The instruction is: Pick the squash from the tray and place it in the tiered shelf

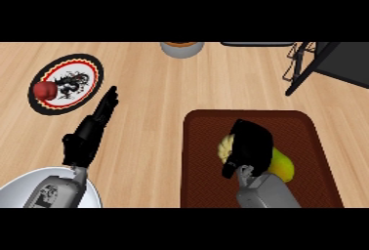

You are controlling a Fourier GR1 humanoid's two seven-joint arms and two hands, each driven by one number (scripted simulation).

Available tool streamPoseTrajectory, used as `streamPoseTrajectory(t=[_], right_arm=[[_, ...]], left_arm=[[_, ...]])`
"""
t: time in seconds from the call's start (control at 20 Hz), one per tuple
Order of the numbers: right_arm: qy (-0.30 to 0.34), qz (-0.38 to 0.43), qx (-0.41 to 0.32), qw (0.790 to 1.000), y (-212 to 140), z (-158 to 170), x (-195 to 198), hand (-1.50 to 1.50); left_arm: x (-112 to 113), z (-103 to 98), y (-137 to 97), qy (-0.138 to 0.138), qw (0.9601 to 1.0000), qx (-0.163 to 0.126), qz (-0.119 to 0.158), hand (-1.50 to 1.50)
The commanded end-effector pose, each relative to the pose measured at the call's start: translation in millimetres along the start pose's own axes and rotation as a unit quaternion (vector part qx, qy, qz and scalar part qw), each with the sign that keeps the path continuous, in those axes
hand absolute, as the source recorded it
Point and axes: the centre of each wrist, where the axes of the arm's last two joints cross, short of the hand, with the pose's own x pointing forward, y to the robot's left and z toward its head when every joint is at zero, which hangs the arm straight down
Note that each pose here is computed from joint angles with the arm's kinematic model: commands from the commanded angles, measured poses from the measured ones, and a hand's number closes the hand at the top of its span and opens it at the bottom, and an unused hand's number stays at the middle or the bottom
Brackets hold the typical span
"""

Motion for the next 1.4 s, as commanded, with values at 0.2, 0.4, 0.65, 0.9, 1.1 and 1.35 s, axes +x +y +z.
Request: streamPoseTrajectory(t=[0.2,0.4,0.65,0.9,1.1,1.35], right_arm=[[-0.004,-0.184,-0.025,0.983,-39,-27,28,1.50],[-0.042,-0.316,-0.112,0.941,-59,-28,26,1.50],[-0.056,-0.327,-0.180,0.926,-102,-6,45,1.50],[-0.014,-0.324,-0.245,0.914,-136,17,43,1.50],[0.008,-0.294,-0.295,0.909,-175,13,39,1.50],[0.037,-0.298,-0.351,0.887,-207,15,43,1.50]], left_arm=[[-10,-5,-2,0.016,0.9998,0.004,0.007,0.00],[-7,-4,-4,0.005,0.9999,0.007,0.009,0.00],[-8,-1,4,0.005,0.9999,0.010,-0.002,0.00],[0,-2,14,0.016,0.9997,0.015,0.010,0.00],[-9,-5,-2,0.017,0.9997,0.011,0.013,0.00],[-8,7,13,0.014,0.9999,0.007,0.004,0.00]])
